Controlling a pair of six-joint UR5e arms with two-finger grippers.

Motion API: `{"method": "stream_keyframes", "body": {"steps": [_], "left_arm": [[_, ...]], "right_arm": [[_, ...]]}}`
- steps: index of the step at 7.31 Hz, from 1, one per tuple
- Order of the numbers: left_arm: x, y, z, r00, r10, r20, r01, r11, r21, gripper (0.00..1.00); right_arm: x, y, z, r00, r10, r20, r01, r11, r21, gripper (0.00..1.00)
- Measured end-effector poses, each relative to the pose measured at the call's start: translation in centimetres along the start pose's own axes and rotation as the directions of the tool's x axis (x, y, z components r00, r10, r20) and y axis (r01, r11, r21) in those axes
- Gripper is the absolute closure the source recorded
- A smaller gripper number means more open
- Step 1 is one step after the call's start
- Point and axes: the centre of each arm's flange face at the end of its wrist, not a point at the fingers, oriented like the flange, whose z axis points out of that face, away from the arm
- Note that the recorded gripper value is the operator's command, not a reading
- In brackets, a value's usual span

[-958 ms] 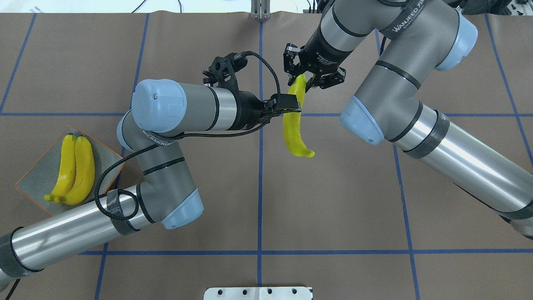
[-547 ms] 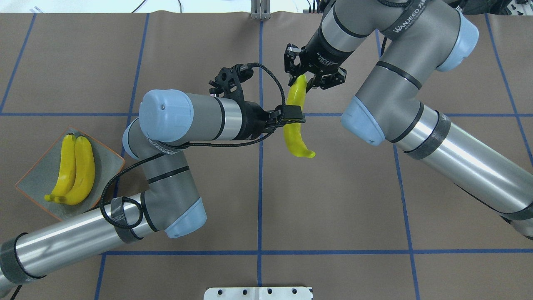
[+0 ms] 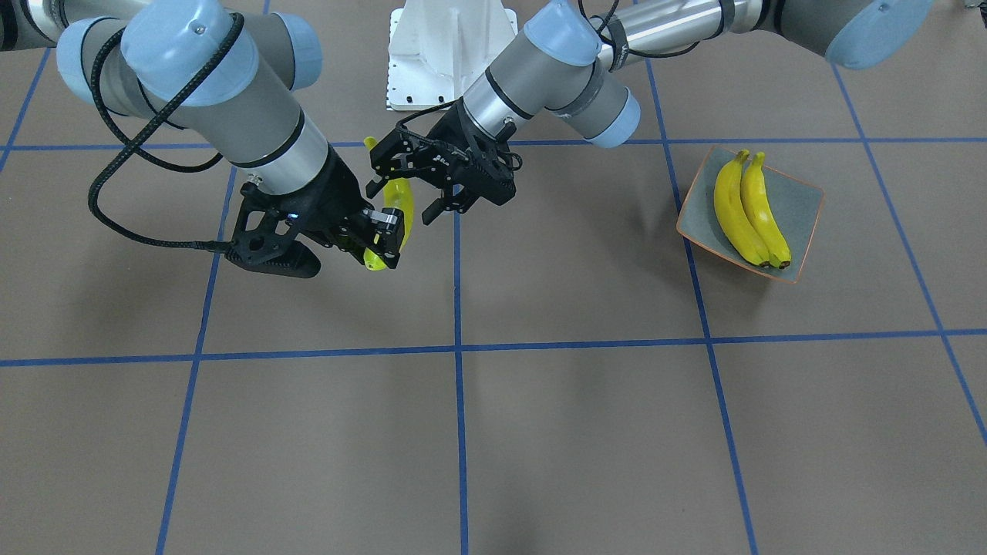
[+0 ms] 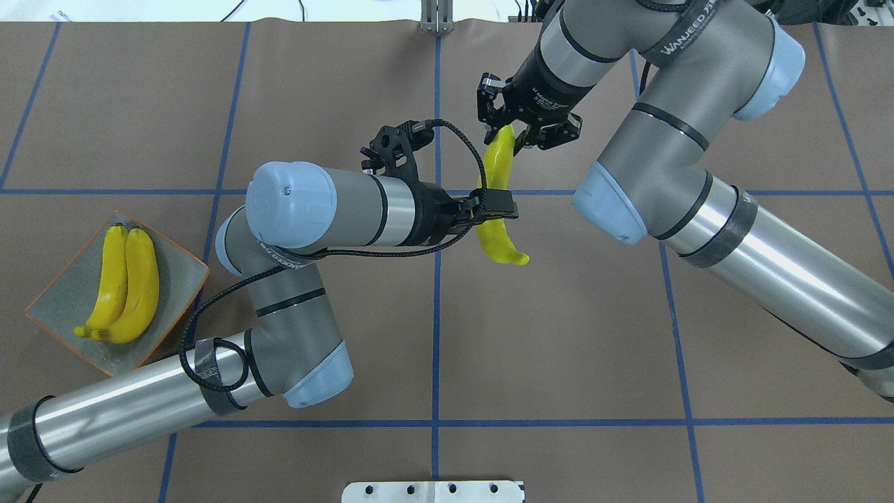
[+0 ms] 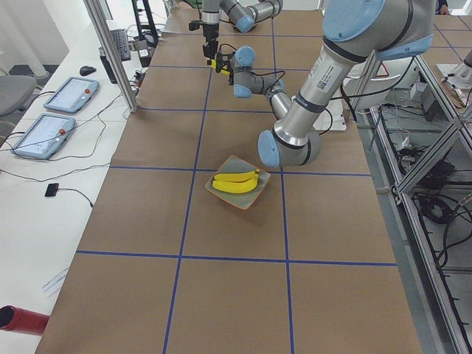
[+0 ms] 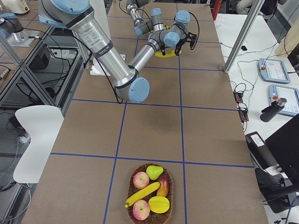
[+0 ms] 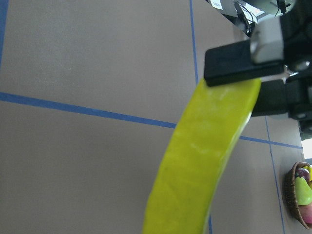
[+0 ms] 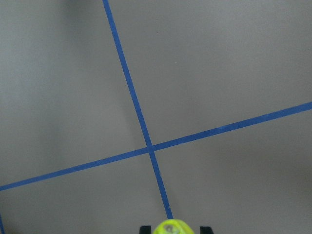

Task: Transfer all bananas from basket to plate

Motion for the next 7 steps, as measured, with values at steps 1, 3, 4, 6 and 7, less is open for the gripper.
{"method": "stream_keyframes", "body": {"steps": [1, 3, 4, 6, 7], "left_arm": [[0.1, 0.0, 0.1, 1.0, 0.0, 0.0, 0.0, 1.0, 0.0, 0.36], [0.0, 0.0, 0.2, 1.0, 0.001, 0.001, -0.001, 1.0, -0.001, 1.0], [-0.1, 0.0, 0.1, 1.0, 0.002, 0.001, -0.002, 1.0, -0.003, 1.0], [0.0, 0.0, 0.1, 1.0, 0.001, 0.0, -0.001, 1.0, -0.007, 1.0], [0.1, 0.0, 0.0, 1.0, -0.001, -0.002, 0.001, 1.0, -0.007, 1.0]], "right_arm": [[0.1, 0.0, -0.1, 1.0, -0.001, 0.001, 0.001, 1.0, 0.0, 1.0], [0.7, 0.3, -0.4, 1.0, -0.004, 0.004, 0.004, 1.0, -0.001, 1.0], [0.9, 0.4, -0.4, 1.0, -0.004, 0.005, 0.004, 1.0, -0.002, 1.0], [1.1, 0.4, -0.2, 1.0, -0.001, 0.002, 0.001, 1.0, -0.003, 0.01], [1.2, 0.5, -0.1, 1.0, 0.001, 0.001, -0.001, 1.0, -0.003, 0.0]]}}
